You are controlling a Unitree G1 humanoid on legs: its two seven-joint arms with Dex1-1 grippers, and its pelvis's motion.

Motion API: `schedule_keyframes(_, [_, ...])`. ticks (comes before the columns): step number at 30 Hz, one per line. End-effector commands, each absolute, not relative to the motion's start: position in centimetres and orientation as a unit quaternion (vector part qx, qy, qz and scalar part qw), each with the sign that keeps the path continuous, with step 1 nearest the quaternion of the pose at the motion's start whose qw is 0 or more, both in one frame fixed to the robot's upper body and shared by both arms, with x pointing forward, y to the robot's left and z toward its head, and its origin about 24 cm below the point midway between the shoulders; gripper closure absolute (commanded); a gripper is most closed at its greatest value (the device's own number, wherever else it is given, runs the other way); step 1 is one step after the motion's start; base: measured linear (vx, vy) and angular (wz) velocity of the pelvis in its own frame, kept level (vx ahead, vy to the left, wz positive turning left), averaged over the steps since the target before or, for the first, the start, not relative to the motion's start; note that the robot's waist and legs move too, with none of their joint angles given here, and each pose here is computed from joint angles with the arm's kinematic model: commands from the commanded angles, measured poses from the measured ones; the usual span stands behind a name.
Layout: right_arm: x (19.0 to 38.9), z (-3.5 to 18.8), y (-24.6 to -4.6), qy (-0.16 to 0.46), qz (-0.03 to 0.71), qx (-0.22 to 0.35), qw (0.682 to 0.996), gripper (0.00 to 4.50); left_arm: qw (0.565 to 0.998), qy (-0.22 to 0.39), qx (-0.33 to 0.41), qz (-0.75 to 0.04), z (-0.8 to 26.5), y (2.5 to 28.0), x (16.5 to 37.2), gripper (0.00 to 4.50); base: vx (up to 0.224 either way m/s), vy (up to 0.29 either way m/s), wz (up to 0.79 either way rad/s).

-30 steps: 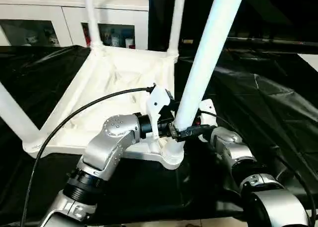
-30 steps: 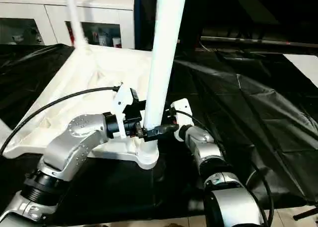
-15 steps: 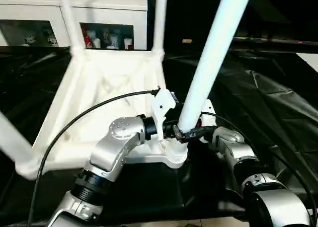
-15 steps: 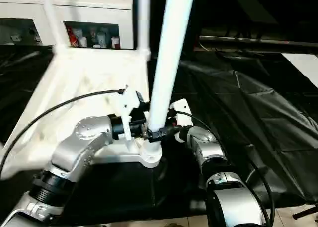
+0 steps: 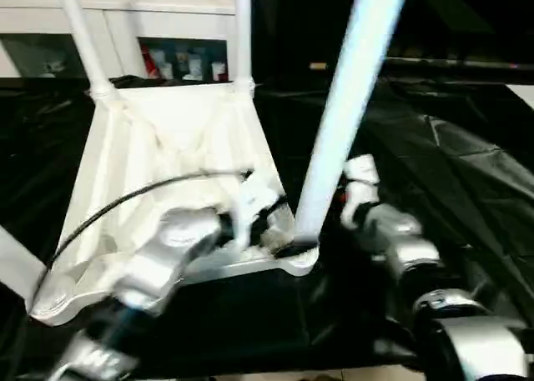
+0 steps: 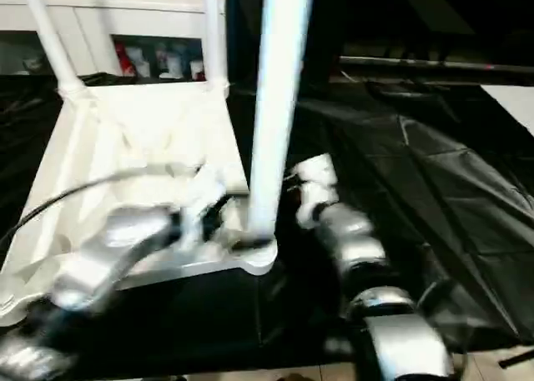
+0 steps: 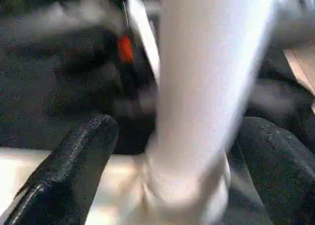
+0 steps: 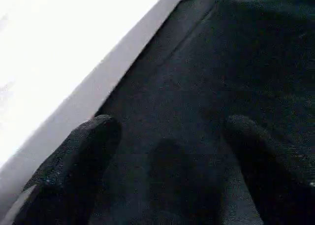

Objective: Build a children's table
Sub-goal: Rotate table base

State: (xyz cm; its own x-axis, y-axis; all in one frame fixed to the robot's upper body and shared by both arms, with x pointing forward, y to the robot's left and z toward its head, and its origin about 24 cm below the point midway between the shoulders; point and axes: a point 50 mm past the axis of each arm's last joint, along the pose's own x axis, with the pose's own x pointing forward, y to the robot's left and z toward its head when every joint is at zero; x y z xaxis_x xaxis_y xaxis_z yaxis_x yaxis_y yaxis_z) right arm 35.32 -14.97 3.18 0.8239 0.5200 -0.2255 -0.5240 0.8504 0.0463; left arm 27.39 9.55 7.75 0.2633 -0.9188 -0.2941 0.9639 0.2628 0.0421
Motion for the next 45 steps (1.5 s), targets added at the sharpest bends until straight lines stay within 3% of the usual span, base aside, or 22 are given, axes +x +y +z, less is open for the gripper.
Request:
schedule_keyframes(1, [35.0,3.6,-16.1,0.111,0.289,-0.032,0.950,0.49,0.758,0.129,0.125,-0.627,7.6,10.2,26.3,0.07,0.000,0.000,0.00])
schedule_keyframes(5, [33.9,3.3,-17.7,0.127,0.331,-0.081,0.931,0.49,0.742,0.175,0.180,-0.622,6.2,12.2,25.8,0.23,0.000,0.000,0.00])
schedule_keyframes(7, [33.1,3.3,-18.1,0.132,0.359,-0.101,0.918,0.49,0.745,0.190,0.196,-0.609,5.7,13.1,26.1,0.57,0.000,0.000,0.00])
schedule_keyframes(10, [32.5,3.5,-18.3,0.130,0.386,-0.114,0.906,0.49,0.750,0.201,0.205,-0.595,5.5,13.5,26.5,0.66,0.000,0.000,0.00])
schedule_keyframes(11, [32.0,3.8,-18.2,0.123,0.406,-0.114,0.898,0.49,0.755,0.210,0.208,-0.585,5.4,13.6,26.7,0.93,0.000,0.000,0.00])
schedule_keyframes(13, [30.7,4.6,-17.8,0.108,0.460,-0.109,0.874,0.49,0.762,0.222,0.215,-0.570,5.1,13.8,27.2,1.03,0.000,0.000,0.00])
schedule_keyframes(17, [29.5,5.3,-17.9,0.104,0.493,-0.108,0.857,0.49,0.765,0.220,0.202,-0.570,5.1,13.4,27.4,1.44,0.000,0.000,0.00])
schedule_keyframes(37, [26.9,5.4,-18.8,0.138,0.532,-0.109,0.828,0.49,0.739,0.273,0.160,-0.595,4.7,13.5,26.5,3.10,0.000,0.000,0.00])
schedule_keyframes(45, [26.9,5.3,-19.0,0.143,0.529,-0.114,0.829,0.49,0.729,0.288,0.161,-0.600,4.7,13.7,26.2,3.86,0.000,0.000,0.00])
